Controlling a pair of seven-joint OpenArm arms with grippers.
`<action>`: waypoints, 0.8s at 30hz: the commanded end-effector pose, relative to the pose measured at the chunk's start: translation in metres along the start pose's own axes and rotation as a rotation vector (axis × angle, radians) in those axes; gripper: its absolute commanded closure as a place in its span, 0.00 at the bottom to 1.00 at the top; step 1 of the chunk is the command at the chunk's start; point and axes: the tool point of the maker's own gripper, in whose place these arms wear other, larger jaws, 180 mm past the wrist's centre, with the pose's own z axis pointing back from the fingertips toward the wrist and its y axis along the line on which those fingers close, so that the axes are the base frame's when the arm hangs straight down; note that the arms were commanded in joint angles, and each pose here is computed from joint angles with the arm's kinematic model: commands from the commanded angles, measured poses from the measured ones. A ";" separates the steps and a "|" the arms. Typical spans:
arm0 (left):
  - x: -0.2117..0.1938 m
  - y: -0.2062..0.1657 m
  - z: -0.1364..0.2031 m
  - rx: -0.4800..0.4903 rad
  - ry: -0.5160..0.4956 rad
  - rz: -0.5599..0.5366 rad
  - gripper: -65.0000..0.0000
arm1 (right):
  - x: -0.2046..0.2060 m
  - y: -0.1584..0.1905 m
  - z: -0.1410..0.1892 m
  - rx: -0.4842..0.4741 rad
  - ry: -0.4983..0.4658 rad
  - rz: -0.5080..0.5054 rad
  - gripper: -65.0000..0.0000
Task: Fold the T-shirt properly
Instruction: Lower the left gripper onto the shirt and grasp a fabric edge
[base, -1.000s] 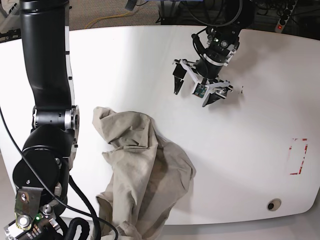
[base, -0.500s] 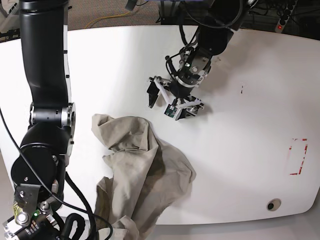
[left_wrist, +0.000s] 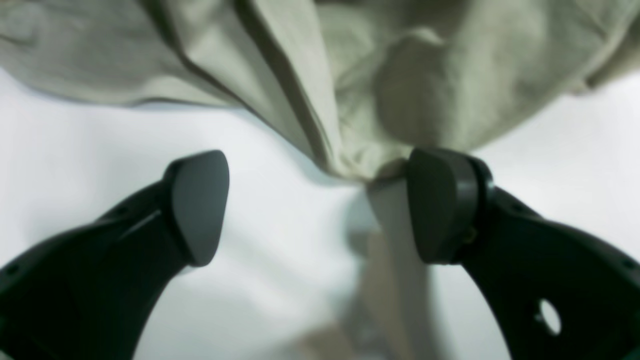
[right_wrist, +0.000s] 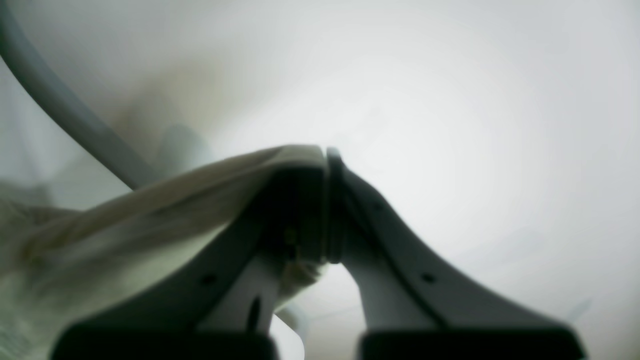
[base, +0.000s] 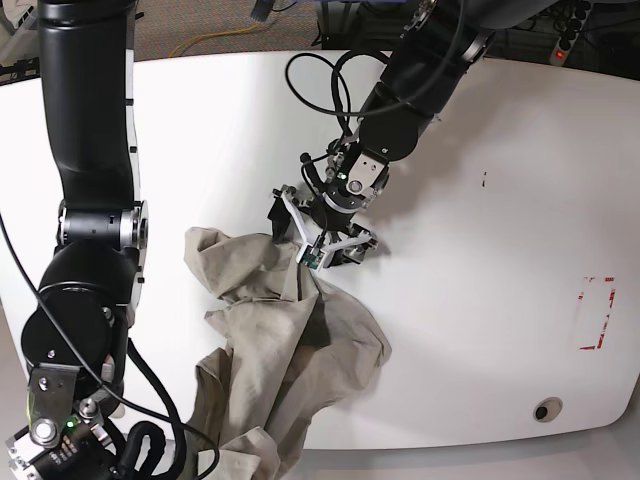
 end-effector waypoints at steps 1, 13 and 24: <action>0.010 0.003 -0.008 0.000 -0.006 0.022 0.20 | 0.017 -0.022 0.008 -0.054 -0.051 0.003 1.00; 0.006 -0.012 -0.027 -0.078 0.067 0.111 0.67 | 0.006 -0.018 0.007 -0.047 -0.030 0.004 1.00; 0.022 -0.037 -0.013 -0.132 0.022 0.143 1.00 | 0.001 -0.023 0.008 -0.055 -0.017 0.008 1.00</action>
